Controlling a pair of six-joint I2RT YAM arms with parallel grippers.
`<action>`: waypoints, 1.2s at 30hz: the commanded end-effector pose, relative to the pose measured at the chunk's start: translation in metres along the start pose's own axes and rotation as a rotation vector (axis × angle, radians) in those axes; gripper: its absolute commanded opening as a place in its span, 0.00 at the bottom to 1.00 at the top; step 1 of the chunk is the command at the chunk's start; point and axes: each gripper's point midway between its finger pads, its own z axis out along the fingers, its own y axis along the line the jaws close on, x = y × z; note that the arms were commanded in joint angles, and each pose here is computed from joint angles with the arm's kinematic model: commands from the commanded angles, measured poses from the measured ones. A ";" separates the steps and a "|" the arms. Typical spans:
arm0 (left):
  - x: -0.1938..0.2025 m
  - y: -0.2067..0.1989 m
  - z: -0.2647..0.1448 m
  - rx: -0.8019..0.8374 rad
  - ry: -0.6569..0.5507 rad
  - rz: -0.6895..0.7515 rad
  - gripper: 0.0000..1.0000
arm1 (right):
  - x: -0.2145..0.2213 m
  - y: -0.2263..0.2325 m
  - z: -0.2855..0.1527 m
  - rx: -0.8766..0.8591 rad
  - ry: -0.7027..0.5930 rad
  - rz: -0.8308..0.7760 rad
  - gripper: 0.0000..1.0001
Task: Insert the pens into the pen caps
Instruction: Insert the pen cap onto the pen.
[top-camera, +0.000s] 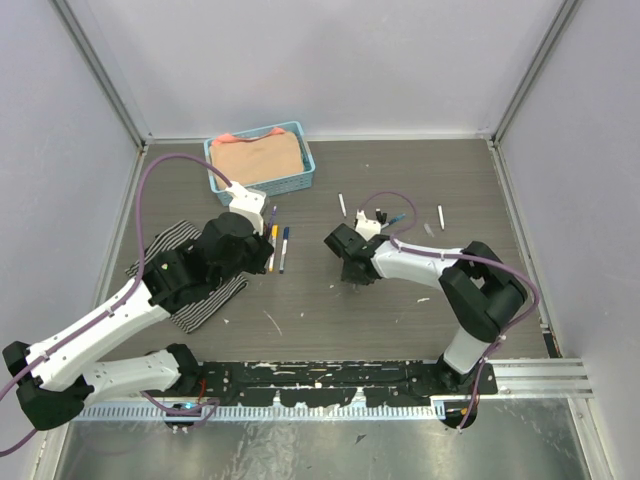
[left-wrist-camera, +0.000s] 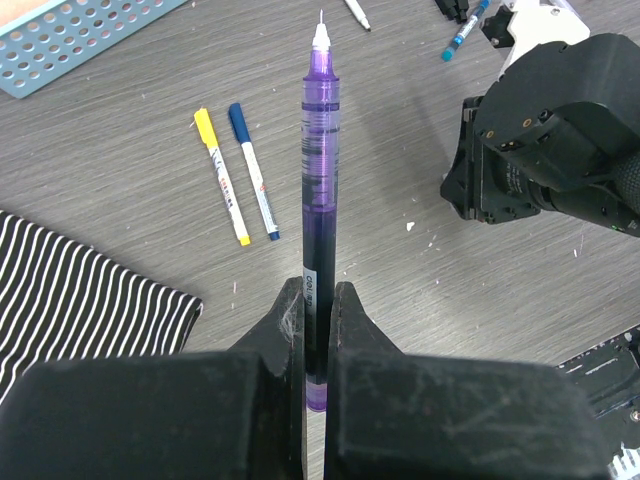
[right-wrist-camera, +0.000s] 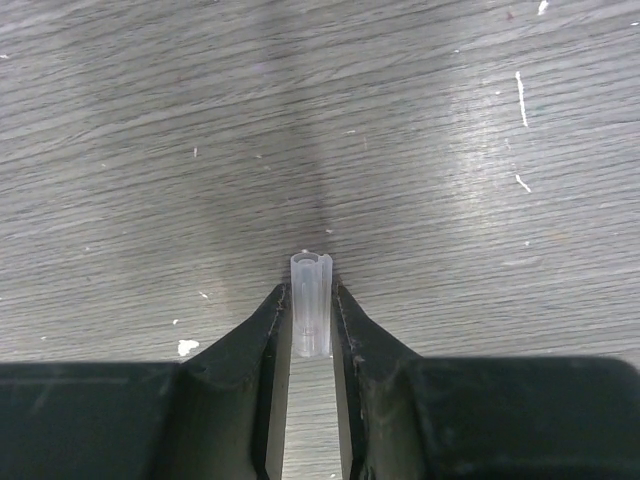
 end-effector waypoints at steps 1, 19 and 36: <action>-0.006 -0.001 -0.001 0.003 -0.019 -0.009 0.00 | 0.013 -0.028 -0.003 0.068 0.046 -0.067 0.25; -0.002 -0.004 0.004 0.016 -0.006 -0.006 0.00 | 0.024 -0.039 0.004 0.052 0.126 -0.122 0.34; -0.001 -0.011 0.011 0.033 0.002 -0.015 0.02 | -0.016 -0.029 -0.026 -0.094 -0.059 -0.016 0.14</action>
